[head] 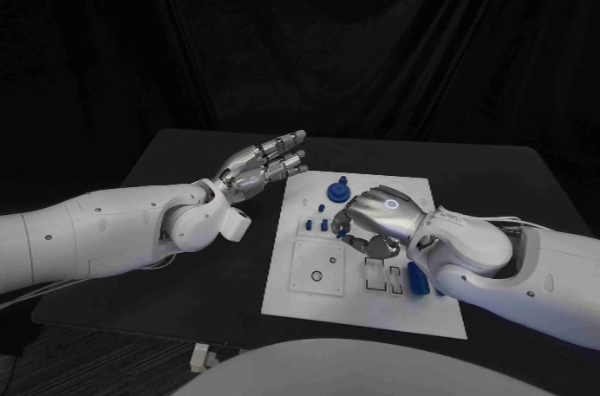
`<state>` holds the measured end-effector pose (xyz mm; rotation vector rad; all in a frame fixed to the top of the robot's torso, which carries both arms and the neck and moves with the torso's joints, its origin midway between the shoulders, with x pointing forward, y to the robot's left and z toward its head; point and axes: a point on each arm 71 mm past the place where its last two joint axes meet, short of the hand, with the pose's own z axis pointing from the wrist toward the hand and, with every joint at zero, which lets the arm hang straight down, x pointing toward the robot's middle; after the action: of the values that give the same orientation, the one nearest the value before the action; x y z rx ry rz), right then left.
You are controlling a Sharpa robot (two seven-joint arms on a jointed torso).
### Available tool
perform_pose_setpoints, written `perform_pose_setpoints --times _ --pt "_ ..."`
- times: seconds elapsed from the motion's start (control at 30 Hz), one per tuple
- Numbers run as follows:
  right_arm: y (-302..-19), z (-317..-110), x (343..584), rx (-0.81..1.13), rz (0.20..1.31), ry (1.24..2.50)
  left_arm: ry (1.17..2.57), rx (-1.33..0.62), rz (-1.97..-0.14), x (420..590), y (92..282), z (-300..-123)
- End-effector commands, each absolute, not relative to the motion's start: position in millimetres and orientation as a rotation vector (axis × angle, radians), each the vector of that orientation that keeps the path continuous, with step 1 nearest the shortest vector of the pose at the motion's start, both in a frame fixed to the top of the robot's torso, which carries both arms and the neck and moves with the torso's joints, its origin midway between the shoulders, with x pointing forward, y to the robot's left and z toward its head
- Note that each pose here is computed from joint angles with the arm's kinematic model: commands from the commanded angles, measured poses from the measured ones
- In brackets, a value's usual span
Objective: Assemble the parts on the task board
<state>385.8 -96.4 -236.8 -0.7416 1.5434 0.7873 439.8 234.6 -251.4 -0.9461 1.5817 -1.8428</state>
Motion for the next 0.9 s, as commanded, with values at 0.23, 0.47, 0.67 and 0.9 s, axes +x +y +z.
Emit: perform_pose_setpoints --times 0.23,0.47,0.67,0.9 --pt "-90.3 -249.2 383.5 -0.799 0.743 1.587 1.574 -0.944 -1.864 438.9 233.7 -251.3" --pt "-87.1 -253.2 383.5 -0.806 0.742 1.599 1.577 -0.945 -1.866 438.8 232.9 -252.0" --pt "-85.1 -257.5 383.1 -0.810 0.741 1.612 1.579 -0.947 -1.867 438.4 232.6 -253.0" --pt "-85.3 -263.3 382.9 -0.808 0.739 1.625 1.583 -0.951 -1.867 437.7 232.8 -254.4"
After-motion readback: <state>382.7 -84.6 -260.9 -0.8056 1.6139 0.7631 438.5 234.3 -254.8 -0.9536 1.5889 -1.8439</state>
